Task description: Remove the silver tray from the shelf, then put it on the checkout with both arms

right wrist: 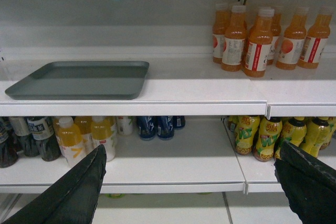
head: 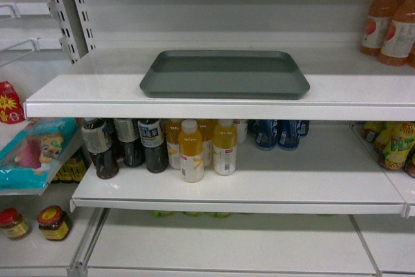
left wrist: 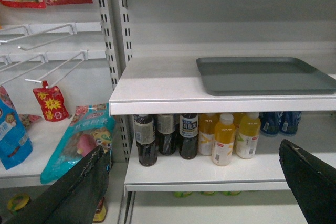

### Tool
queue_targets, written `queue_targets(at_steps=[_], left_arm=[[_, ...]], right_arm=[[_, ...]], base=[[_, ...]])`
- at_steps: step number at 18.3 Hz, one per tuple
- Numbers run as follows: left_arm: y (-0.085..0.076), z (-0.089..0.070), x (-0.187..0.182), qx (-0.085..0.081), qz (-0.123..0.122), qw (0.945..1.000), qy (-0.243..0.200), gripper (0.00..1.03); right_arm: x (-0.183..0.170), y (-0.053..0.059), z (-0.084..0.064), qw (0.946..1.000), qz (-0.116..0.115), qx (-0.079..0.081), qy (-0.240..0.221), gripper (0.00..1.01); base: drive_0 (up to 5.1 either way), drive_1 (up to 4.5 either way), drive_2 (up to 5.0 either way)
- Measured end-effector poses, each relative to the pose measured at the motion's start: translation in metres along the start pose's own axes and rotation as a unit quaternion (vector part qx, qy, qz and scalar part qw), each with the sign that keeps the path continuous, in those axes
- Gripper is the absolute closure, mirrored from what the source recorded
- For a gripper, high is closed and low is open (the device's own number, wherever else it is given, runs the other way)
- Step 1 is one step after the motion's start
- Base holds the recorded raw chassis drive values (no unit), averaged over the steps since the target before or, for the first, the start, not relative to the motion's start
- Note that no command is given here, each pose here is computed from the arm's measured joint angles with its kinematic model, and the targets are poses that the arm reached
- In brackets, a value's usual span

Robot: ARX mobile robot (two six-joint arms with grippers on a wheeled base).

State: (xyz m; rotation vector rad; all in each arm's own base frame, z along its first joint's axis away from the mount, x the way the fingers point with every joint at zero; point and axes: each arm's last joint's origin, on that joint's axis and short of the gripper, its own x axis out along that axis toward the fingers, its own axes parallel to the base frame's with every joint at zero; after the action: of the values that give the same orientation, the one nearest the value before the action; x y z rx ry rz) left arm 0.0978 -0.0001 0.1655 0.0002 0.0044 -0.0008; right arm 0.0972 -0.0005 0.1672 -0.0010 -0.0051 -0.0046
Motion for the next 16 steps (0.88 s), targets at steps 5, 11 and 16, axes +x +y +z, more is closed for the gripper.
queue_targets(at_steps=[5,11,16], left_arm=[[0.0000,0.0000,0.0000,0.000,0.000,1.0000,0.000,0.05],[0.0000,0.0000,0.0000,0.000,0.000,1.0000,0.000,0.05],[0.0000,0.0000,0.0000,0.000,0.000,1.0000,0.000,0.05]], right_arm=[[0.0000,0.0000,0.0000,1.0000,0.000,0.000,0.000,0.03],[0.0000,0.0000,0.0000,1.0000,0.000,0.000,0.000,0.03],[0.0000,0.0000,-0.0001,1.0000,0.000,0.000,0.000,0.03]], base=[[0.0,0.87,-0.8],[0.1,4.38,-4.2],[0.1,4.39,-4.2]])
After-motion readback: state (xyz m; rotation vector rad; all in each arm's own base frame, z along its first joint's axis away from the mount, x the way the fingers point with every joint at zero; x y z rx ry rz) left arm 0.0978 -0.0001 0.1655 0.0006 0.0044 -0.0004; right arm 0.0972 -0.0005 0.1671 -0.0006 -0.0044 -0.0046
